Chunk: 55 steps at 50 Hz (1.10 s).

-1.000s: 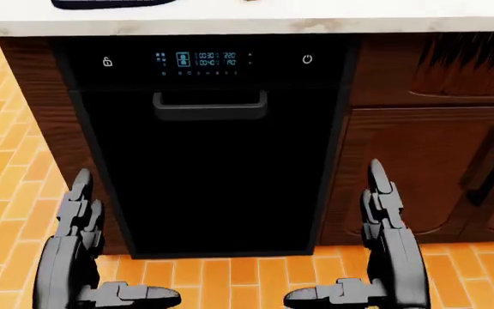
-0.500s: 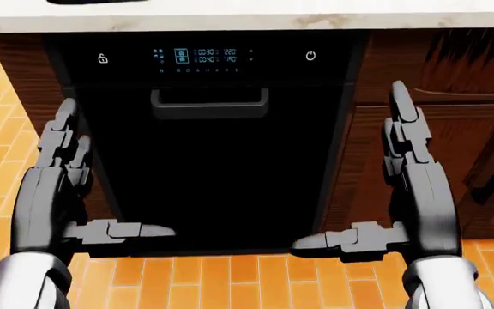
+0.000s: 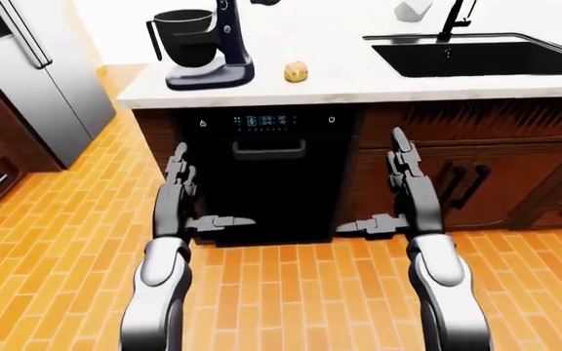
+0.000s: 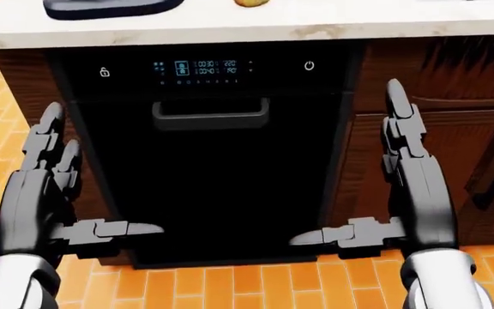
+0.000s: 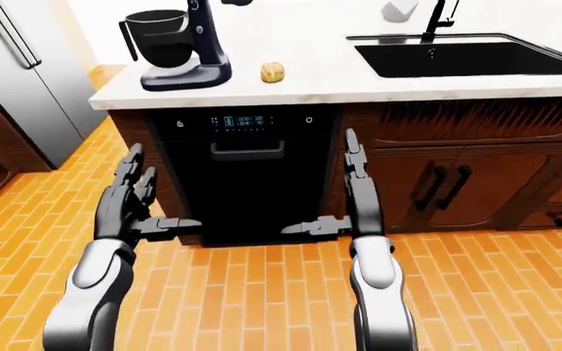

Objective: Place the bread in the stand mixer bowl.

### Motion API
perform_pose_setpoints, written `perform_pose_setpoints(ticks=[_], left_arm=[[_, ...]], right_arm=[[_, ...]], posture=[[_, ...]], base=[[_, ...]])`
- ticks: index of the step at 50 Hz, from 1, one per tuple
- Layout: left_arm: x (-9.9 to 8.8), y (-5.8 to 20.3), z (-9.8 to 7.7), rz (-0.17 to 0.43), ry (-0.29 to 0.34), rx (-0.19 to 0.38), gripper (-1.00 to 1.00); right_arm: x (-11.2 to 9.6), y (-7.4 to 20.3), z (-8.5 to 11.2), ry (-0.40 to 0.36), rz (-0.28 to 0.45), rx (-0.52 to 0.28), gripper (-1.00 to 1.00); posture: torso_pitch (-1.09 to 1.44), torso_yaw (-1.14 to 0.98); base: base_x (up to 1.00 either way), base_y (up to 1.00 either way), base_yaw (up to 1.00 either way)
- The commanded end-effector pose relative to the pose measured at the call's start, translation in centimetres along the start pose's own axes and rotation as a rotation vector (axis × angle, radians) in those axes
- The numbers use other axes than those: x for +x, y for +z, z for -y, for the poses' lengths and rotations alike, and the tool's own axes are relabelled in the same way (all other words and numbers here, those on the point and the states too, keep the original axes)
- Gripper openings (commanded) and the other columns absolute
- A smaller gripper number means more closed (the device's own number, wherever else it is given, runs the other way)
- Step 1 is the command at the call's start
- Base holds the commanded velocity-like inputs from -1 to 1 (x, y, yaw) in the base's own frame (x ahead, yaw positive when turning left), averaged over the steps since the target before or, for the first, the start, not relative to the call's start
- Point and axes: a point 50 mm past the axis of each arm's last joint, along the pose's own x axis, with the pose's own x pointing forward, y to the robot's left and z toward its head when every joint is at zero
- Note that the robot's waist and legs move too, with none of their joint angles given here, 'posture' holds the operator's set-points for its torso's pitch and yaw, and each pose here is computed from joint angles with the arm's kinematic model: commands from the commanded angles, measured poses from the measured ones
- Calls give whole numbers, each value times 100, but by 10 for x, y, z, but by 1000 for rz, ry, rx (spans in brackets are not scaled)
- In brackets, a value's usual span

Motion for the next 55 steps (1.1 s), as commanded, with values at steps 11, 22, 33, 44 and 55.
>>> perform_pose_setpoints(ticks=[11,22,33,44,55], left_arm=[[-2,23,-1,128,4,15,100],[-3,22,-3,126,10,8,100],[-3,22,-5,128,16,9,100],[-3,22,-7,131,25,7,100],[-2,20,-9,130,32,4,100]], right_arm=[[-2,20,3,-18,113,-9,100],[-3,16,1,-18,99,-8,100],[-5,16,1,-23,104,-9,100],[-5,16,0,-23,100,-10,100],[-4,15,-1,-21,99,-12,100]], posture=[[0,0],[0,0],[0,0],[0,0],[0,0]], base=[[0,36,0],[0,28,0],[0,8,0],[0,21,0],[0,33,0]])
